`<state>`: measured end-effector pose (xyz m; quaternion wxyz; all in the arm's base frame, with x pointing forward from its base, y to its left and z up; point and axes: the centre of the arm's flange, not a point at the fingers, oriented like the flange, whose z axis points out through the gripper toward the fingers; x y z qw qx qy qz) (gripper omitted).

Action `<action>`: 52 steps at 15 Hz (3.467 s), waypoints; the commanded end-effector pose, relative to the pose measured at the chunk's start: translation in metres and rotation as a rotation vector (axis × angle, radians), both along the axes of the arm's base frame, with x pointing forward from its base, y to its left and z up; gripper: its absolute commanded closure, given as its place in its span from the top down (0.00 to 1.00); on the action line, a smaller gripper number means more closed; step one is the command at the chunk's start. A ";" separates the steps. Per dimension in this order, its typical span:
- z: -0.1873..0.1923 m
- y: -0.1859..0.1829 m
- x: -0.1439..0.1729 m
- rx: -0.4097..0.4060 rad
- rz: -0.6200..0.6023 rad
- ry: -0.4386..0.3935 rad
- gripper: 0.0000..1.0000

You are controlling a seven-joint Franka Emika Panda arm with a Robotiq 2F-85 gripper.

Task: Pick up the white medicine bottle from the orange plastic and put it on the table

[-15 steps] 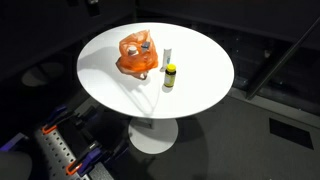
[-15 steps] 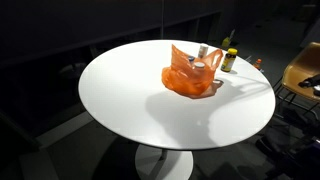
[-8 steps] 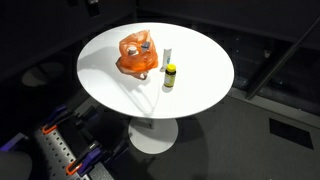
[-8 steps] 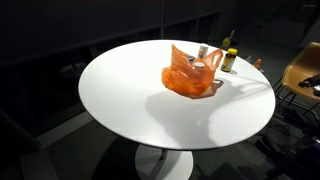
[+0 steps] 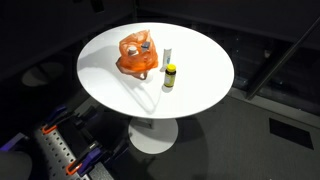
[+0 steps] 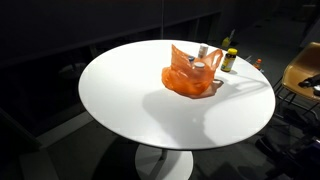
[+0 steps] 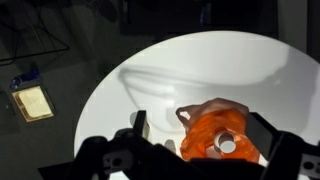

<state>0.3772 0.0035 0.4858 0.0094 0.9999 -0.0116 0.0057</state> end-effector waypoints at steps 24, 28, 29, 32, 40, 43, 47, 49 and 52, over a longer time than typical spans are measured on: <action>-0.071 0.009 0.137 0.049 -0.030 -0.002 1.00; -0.077 0.017 0.155 0.055 -0.066 -0.014 1.00; -0.081 0.021 0.162 0.060 -0.069 -0.028 1.00; -0.098 0.035 0.184 0.061 -0.044 -0.067 1.00; -0.177 0.078 0.223 0.090 0.045 -0.055 1.00; -0.200 0.091 0.231 0.088 0.060 -0.026 1.00; -0.226 0.103 0.241 0.093 0.079 0.015 1.00; -0.237 0.107 0.245 0.095 0.094 0.028 1.00; -0.254 0.116 0.250 0.095 0.116 0.057 1.00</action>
